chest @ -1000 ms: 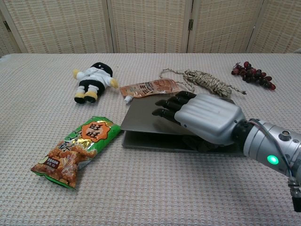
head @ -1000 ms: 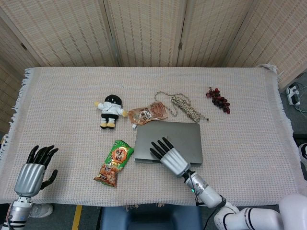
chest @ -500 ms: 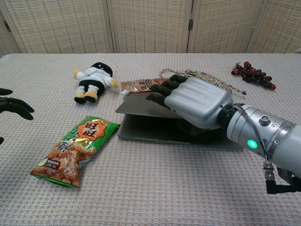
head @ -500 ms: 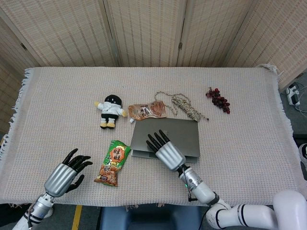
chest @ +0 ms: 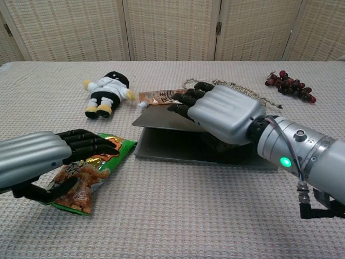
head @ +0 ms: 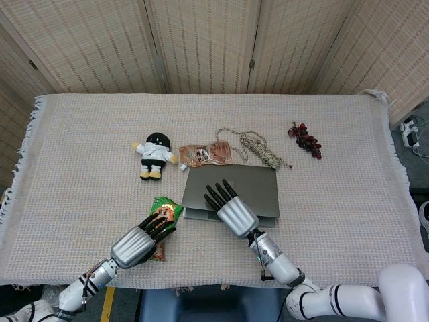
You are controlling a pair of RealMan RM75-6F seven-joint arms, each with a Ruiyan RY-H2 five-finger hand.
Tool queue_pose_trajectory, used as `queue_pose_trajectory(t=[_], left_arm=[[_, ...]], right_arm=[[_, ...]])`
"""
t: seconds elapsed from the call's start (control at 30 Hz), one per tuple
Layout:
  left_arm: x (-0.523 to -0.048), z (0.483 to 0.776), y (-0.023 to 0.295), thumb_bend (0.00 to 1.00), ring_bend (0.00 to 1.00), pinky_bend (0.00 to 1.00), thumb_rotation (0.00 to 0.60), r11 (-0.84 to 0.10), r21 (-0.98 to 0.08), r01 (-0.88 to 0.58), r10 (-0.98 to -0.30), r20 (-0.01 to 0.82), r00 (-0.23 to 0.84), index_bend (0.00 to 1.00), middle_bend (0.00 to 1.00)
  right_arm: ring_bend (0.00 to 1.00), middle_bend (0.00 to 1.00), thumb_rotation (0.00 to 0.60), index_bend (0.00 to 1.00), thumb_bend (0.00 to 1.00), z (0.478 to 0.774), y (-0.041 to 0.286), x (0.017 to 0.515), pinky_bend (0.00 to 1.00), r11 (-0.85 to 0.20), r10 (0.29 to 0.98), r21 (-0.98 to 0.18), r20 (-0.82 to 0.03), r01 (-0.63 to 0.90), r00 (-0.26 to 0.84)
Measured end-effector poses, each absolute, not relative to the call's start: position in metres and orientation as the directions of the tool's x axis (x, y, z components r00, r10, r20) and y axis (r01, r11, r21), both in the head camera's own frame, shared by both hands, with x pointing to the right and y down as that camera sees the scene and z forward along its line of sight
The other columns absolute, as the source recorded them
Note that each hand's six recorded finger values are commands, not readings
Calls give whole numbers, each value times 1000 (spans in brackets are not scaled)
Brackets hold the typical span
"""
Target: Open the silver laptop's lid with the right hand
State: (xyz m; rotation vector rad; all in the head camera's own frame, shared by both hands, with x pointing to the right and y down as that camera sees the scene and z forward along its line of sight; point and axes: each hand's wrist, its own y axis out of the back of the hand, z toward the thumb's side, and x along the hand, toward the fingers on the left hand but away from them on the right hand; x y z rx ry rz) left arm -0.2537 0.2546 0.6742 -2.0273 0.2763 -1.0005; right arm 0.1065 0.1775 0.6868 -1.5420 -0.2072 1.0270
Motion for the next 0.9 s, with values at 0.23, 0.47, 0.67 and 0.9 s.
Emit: queue_pose_trajectory(t=[0.23, 0.47, 0.67, 0.9], left_arm=[[-226, 689, 253, 721, 0, 0, 600, -623, -749, 224, -474, 590, 654, 42, 34], [-207, 706, 242, 721, 0, 0, 600, -652, -722, 234, -469, 626, 623, 19, 15], [-196, 719, 234, 727, 0, 0, 600, -684, -690, 239, -456, 659, 598, 15, 14], [-193, 729, 230, 777, 0, 0, 600, -710, -653, 264, -433, 700, 568, 15, 35]], right_arm=[[0, 0, 600, 0, 602, 687, 177, 105, 0, -263, 648, -869, -481, -419, 590], [0, 0, 600, 0, 601, 687, 177, 99, 0, -251, 649, -873, -472, -418, 597], [0, 0, 600, 0, 601, 687, 176, 97, 0, -246, 652, -874, -469, -418, 596], [0, 0, 600, 0, 601, 689, 174, 99, 0, -249, 659, -871, -473, -424, 585]])
